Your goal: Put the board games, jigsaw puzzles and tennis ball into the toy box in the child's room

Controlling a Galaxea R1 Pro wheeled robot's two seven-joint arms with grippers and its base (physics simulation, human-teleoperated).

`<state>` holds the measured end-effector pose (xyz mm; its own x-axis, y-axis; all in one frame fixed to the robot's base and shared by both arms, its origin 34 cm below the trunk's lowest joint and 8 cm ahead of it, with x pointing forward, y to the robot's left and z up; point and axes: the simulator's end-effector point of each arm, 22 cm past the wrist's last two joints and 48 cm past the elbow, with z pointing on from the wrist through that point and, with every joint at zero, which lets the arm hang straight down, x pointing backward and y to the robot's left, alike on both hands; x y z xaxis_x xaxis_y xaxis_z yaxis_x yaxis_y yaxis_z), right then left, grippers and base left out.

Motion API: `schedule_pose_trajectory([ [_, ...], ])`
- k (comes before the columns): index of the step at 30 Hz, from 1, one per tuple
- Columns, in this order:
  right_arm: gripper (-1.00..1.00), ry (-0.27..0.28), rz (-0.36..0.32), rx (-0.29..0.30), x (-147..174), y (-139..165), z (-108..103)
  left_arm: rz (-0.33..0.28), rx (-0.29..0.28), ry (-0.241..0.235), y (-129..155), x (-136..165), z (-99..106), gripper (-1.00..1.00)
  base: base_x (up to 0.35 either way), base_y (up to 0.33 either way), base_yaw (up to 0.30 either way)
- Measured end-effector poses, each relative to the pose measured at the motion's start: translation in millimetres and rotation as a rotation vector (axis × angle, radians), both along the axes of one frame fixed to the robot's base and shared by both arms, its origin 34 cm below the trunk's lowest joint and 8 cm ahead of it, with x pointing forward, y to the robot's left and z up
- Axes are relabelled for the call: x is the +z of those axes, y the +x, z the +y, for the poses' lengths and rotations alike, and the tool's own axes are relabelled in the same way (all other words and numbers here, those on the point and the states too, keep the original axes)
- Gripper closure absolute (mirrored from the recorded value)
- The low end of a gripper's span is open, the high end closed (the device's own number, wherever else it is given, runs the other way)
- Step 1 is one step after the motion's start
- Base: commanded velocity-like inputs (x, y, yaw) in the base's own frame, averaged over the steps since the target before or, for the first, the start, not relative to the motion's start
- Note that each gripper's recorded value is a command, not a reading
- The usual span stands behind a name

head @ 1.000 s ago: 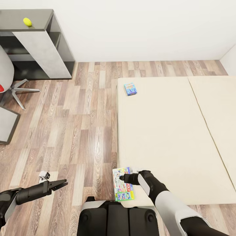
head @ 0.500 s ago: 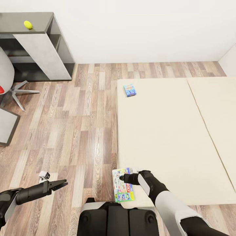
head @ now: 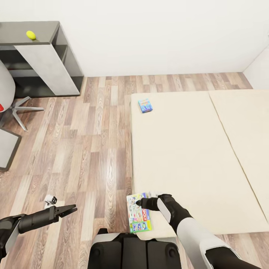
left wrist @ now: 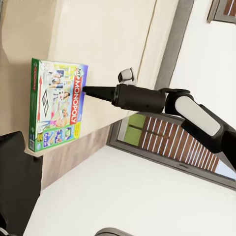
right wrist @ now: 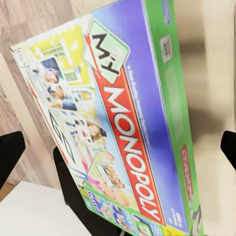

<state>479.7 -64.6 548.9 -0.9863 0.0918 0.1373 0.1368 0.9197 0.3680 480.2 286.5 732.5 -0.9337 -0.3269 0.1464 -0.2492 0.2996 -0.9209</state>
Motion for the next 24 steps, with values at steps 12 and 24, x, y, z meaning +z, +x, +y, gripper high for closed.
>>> schedule_pose_trajectory([
  [12,-1.0,0.006,-0.025,-0.001,8.3,11.4,1.3,-0.018,0.0,0.0,4.8,7.0,0.0,-1.0,0.0,0.0,-0.014],
  [24,-1.0,0.007,-0.037,-0.002,12.2,17.2,1.5,-0.028,0.002,0.0,7.6,10.4,0.3,-1.0,0.0,0.0,0.0],
])
